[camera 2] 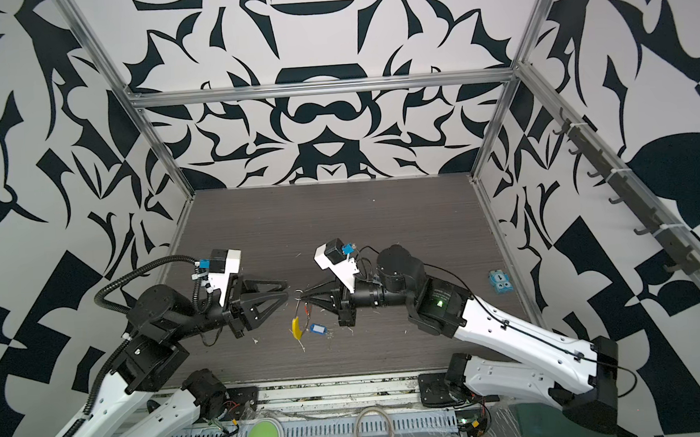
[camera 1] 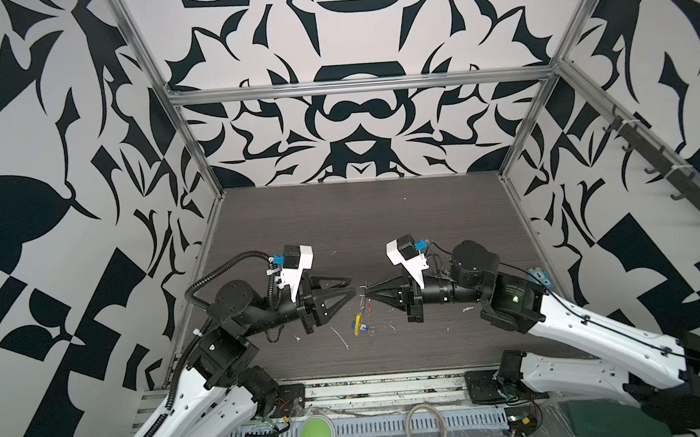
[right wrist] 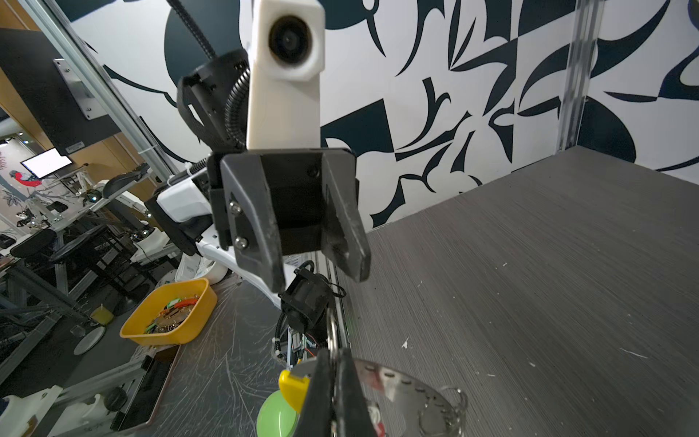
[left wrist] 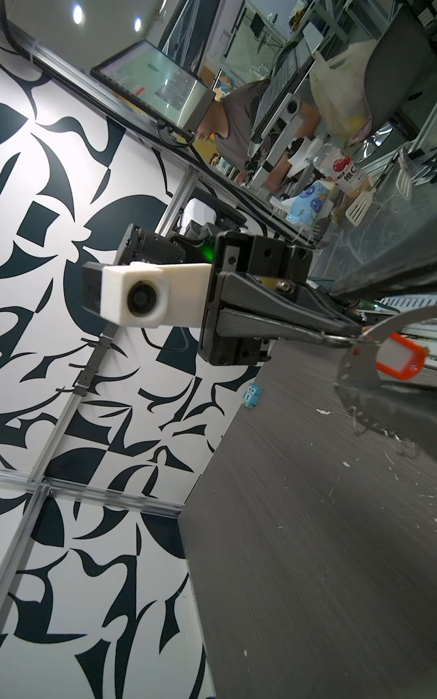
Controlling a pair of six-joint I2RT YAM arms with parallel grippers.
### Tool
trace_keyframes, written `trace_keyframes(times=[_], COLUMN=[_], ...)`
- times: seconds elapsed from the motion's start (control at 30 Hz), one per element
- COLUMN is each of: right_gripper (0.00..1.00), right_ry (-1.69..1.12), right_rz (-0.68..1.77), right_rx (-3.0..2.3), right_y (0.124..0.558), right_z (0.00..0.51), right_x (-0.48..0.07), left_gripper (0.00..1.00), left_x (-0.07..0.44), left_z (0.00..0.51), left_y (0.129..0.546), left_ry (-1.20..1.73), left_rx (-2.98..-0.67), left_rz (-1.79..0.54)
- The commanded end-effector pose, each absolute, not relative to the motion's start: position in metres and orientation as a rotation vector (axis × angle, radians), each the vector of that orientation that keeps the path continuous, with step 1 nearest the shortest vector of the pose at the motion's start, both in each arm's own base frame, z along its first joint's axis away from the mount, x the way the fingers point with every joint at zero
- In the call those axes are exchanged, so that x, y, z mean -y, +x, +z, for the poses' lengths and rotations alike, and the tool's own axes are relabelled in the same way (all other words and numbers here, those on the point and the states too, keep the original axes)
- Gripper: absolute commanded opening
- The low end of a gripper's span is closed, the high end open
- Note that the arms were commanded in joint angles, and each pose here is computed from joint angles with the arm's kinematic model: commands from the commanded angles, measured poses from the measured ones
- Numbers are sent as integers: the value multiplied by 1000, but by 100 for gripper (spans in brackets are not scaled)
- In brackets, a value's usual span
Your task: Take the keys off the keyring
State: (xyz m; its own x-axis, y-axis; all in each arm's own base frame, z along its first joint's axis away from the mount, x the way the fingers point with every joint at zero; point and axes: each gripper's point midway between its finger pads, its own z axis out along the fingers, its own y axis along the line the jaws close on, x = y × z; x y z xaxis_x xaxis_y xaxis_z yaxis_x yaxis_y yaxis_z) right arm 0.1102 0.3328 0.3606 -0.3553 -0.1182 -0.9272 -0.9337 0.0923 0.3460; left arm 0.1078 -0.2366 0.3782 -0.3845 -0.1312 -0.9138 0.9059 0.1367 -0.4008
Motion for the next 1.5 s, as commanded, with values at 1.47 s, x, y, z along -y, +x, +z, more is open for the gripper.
trace_keyframes(times=[1.47], right_gripper=[0], right_ry=[-1195], right_rz=[1185], right_rx=[-1696], right_y=[123], right_z=[379], right_x=[-333], left_gripper=[14], left_x=[262], left_z=[365], left_y=[101], left_ry=[1041], left_rx=[-1759], left_rz=[-1470])
